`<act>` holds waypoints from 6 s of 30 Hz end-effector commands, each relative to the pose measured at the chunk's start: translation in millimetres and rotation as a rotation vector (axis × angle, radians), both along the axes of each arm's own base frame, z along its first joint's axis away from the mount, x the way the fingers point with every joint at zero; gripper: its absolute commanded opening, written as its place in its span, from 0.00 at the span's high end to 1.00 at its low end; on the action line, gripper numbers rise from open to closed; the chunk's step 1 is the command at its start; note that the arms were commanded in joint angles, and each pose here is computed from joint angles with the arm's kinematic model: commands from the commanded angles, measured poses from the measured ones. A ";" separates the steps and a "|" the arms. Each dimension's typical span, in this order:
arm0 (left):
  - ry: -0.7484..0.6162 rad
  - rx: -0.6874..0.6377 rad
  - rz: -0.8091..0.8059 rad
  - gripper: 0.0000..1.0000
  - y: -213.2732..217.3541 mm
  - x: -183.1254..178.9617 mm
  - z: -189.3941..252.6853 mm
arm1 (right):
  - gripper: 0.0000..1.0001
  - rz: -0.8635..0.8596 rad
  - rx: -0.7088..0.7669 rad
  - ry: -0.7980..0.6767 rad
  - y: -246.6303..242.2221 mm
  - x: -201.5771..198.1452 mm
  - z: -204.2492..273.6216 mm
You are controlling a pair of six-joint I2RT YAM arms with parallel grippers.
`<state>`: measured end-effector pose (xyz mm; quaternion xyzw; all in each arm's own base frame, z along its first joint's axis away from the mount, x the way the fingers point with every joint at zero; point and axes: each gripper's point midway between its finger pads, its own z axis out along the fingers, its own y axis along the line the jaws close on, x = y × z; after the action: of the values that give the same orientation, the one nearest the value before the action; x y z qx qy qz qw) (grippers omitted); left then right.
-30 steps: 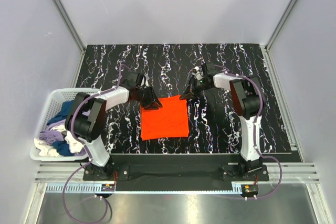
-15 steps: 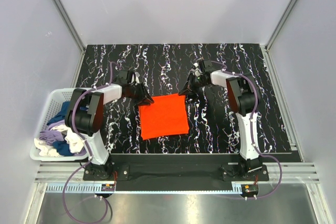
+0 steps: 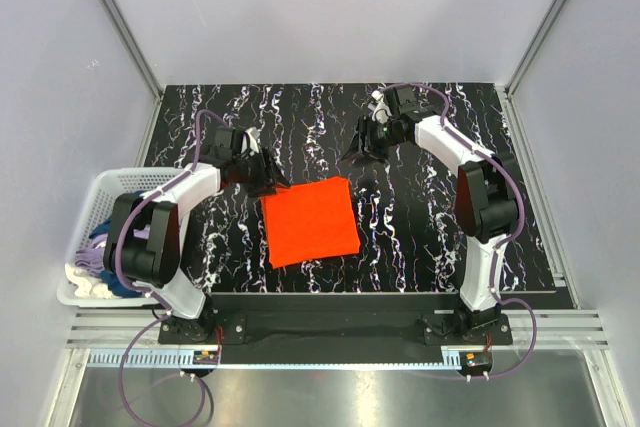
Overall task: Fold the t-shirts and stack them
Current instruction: Fold the tshirt, then neatly place the folded tshirt to the corner
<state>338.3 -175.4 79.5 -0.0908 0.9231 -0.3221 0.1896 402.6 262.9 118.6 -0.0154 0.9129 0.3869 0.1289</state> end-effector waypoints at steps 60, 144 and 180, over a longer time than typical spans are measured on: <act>-0.049 -0.174 -0.122 0.56 -67.2 -24.1 3.0 | 1.00 0.191 0.104 0.212 24.2 -158.6 -67.9; -0.315 0.254 -0.228 0.28 -71.2 -113.7 65.3 | 0.12 -0.073 0.003 -0.021 -45.0 -28.7 -29.3; -0.323 0.236 -0.080 0.21 -0.6 -132.2 82.5 | 0.52 0.085 -0.070 0.014 -16.3 -41.6 -138.1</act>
<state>206.5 -176.1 149.5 0.0250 0.9249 -0.2123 0.3144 372.1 264.0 26.8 -0.0886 0.8867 0.4313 0.1411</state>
